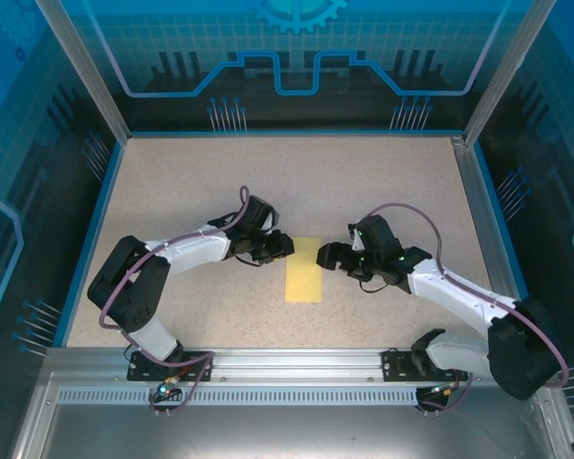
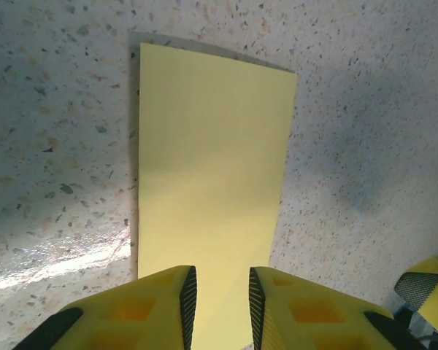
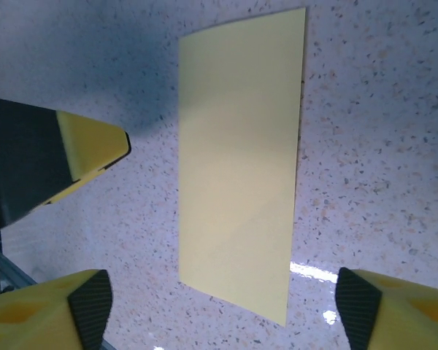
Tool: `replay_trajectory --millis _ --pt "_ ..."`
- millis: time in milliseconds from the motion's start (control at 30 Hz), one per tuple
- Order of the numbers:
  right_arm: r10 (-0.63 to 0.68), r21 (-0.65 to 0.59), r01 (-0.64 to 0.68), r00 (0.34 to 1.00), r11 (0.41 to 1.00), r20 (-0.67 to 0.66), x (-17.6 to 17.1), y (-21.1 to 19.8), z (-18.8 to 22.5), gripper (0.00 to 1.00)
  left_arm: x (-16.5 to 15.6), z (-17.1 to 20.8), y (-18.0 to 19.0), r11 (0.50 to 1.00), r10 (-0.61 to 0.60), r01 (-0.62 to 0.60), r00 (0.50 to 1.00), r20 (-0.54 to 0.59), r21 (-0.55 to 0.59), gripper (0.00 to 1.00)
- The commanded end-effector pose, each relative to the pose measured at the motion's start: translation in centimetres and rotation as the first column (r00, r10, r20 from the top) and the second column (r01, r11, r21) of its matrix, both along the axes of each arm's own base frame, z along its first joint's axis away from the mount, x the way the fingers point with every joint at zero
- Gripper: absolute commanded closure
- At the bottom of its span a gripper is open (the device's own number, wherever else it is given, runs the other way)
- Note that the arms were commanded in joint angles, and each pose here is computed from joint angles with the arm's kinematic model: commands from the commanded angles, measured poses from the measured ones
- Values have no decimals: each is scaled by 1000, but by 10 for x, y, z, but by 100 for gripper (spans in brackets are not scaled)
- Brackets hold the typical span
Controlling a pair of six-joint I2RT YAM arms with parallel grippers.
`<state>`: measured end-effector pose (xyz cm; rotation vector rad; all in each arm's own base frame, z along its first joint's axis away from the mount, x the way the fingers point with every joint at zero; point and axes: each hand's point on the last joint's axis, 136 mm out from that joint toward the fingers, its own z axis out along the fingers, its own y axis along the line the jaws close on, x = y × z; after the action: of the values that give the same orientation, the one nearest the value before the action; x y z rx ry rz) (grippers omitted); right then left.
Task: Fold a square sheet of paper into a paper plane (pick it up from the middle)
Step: Rotate the paper at the center of the table, then third fold the triangle at the center of the table.
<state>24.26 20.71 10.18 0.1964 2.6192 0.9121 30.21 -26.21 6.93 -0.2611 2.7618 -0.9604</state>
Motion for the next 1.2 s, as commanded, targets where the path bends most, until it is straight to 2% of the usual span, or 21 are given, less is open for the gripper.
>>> replay_trajectory --millis 0,100,167,233,300,367,467,500,567,667,767,900,967,1033,1167 --pt "-34 -65 32 999 997 -19 -2 -17 -6 11 2 18 -6 998 15 -13 999 39 -55 71" --pt "-2 -89 8 997 996 72 11 -18 6 0 4 21 -6 998 28 -25 998 52 -64 70" --pt "-32 -107 40 997 993 74 14 -25 6 1 4 21 -5 997 33 -29 998 55 -66 69" --pt "-93 -132 94 996 987 12 10 -37 -4 1 3 21 -5 997 35 -31 998 54 -71 69" --pt "-36 -14 36 999 999 7 9 -21 -2 0 1 18 -5 997 34 -31 999 42 -72 69" --pt "-1 52 1 1000 999 4 7 -10 1 1 -2 16 -7 997 25 -22 999 32 -79 68" --pt "48 72 -45 998 996 -40 3 -1 -4 0 -6 9 -11 997 5 -4 1000 4 -79 68" --pt "61 76 -56 996 996 -63 2 1 -7 2 -7 5 -13 997 -4 3 1000 -11 -81 69" --pt "75 92 -66 992 994 -97 -1 6 -14 12 -10 -1 -18 996 -19 17 999 -34 -82 70" --pt "86 90 -75 988 993 -128 -6 10 -23 17 -11 -7 -20 998 -24 20 999 -46 -66 70" --pt "101 87 -88 984 992 -149 -8 14 -28 27 -11 -17 -23 998 -34 30 996 -76 -53 70" --pt "121 77 -109 978 991 -168 -8 20 -34 32 -12 -25 -28 998 -52 48 994 -98 -47 71" --pt "144 80 -132 974 988 -172 -9 26 -36 30 -13 -30 -29 998 -54 50 993 -108 -38 71" --pt "150 57 -142 974 988 -172 -10 28 -39 20 -14 -32 -28 998 -56 53 992 -110 -31 71" --pt "144 36 -140 974 989 -176 -9 29 -44 17 -14 -37 -26 999 -48 47 992 -118 -16 72"
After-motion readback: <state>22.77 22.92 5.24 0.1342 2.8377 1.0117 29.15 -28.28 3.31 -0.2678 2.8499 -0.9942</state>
